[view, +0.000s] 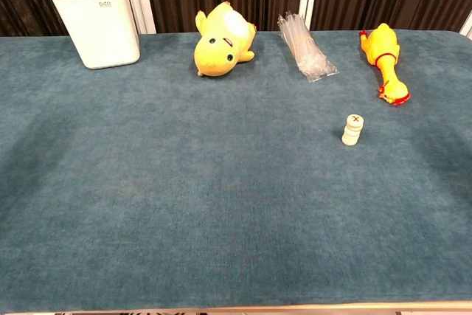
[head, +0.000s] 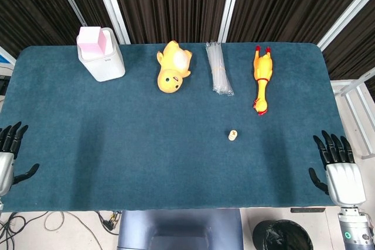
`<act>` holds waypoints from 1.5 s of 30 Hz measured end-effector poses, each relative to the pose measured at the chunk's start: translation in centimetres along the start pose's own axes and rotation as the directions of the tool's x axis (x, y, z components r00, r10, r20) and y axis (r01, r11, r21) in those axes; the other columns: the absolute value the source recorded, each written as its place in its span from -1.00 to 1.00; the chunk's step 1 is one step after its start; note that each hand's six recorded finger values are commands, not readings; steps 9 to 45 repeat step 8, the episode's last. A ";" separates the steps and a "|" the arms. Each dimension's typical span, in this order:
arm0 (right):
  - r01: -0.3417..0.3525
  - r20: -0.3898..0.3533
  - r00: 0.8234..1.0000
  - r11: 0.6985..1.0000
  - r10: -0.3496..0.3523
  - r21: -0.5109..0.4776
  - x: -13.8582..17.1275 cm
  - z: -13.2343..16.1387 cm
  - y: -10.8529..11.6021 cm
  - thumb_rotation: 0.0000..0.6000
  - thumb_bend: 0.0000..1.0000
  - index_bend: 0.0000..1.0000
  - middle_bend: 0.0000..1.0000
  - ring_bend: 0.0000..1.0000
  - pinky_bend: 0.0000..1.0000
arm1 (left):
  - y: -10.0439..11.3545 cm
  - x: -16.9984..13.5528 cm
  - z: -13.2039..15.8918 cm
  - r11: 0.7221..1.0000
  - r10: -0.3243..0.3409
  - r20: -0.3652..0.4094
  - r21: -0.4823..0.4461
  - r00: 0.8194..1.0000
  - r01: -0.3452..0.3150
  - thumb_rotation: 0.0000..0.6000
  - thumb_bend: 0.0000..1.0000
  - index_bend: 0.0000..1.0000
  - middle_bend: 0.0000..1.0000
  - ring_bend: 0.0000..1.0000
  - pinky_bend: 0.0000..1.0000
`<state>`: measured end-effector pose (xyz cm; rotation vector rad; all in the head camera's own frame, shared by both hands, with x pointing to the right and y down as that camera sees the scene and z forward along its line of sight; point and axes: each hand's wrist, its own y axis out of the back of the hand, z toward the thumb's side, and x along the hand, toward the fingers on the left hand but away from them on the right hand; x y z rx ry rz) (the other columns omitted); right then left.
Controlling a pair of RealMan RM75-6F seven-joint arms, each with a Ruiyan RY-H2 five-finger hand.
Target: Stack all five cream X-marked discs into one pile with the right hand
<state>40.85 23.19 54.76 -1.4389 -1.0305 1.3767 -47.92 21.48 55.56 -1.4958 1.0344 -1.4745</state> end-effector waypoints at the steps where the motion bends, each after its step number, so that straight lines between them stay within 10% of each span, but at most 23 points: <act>1: -0.006 0.000 1.000 1.000 0.006 0.003 0.1 -0.1 -0.1 1.00 -0.18 -0.84 -1.00 -1.00 -0.98 | -0.1 0.0 0.1 1.000 -0.001 0.003 0.001 1.000 0.001 1.00 -0.66 -0.90 -1.00 -1.00 -0.92; 45: -0.008 0.006 1.000 1.000 0.008 -0.004 0.1 -0.4 0.0 1.00 -0.17 -0.84 -1.00 -1.00 -0.98 | -0.3 0.0 0.3 1.000 -0.006 0.019 0.011 1.000 0.005 1.00 -0.66 -0.90 -1.00 -1.00 -0.92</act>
